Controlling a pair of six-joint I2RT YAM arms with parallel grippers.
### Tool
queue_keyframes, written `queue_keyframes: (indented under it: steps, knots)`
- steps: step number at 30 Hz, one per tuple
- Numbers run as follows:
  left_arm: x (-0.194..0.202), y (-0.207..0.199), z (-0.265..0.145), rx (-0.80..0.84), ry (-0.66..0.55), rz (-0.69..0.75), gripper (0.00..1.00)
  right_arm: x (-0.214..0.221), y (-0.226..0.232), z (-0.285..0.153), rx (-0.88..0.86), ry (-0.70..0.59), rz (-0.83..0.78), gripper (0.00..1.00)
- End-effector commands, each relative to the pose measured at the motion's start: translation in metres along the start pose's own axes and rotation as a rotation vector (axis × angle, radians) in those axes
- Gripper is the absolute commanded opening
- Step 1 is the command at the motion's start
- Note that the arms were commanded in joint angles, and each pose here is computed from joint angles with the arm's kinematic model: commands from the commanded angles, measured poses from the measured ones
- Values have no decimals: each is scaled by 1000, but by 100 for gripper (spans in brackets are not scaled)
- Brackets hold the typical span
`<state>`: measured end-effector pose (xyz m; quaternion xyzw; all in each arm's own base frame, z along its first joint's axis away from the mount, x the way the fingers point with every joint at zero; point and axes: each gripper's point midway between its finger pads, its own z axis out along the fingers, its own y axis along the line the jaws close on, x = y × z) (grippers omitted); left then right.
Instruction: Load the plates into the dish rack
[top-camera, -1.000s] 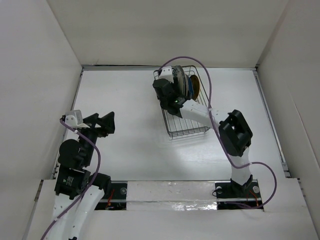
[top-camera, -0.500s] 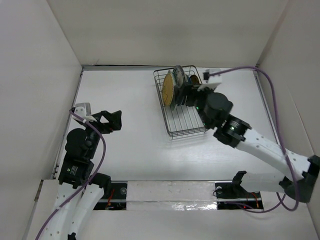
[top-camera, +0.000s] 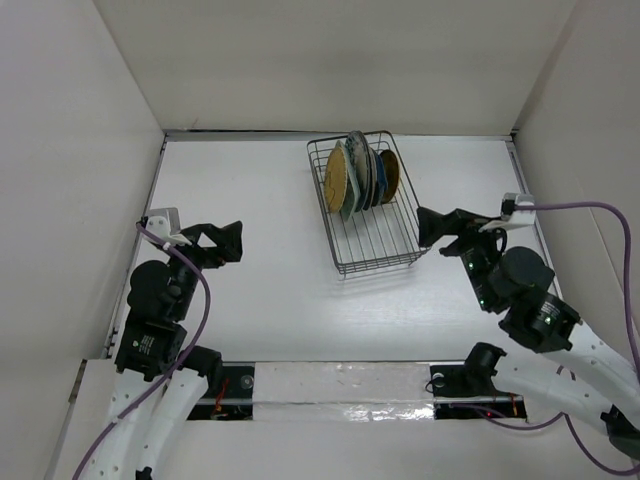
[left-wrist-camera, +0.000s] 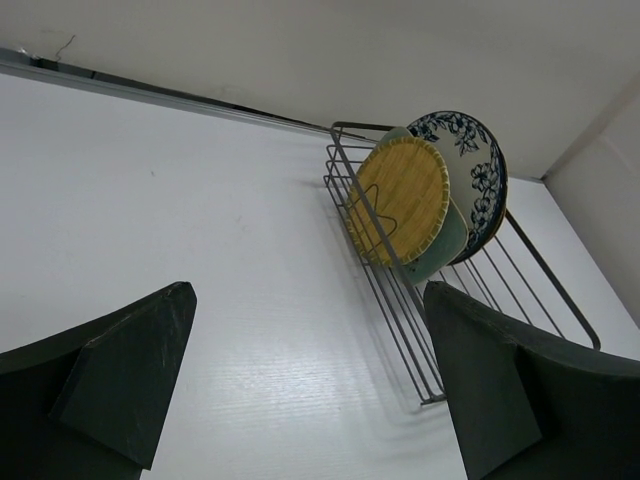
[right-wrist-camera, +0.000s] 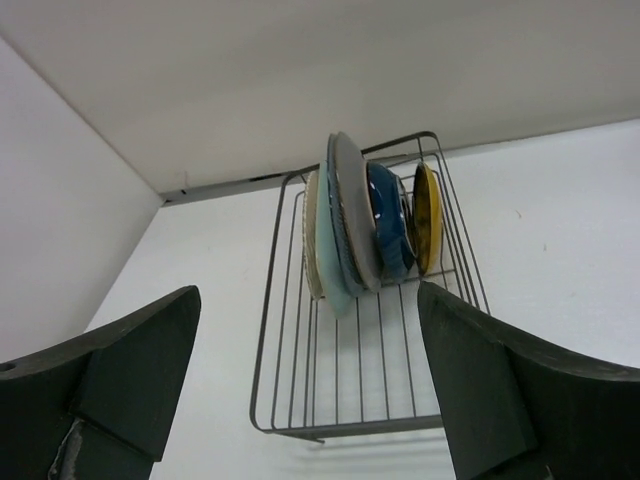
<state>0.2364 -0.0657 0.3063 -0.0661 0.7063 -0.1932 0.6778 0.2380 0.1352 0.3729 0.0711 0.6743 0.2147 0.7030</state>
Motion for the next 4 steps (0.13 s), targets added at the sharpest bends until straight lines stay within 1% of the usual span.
queue_keyframes:
  steps: [1, 4]
  knots:
    - [-11, -4, 0, 22, -46, 15, 99, 2, -18, -11, 46, -6, 34, 94]
    - [-14, -9, -2, 49, -61, 11, 99, 14, -19, -13, 28, 10, 45, 91]
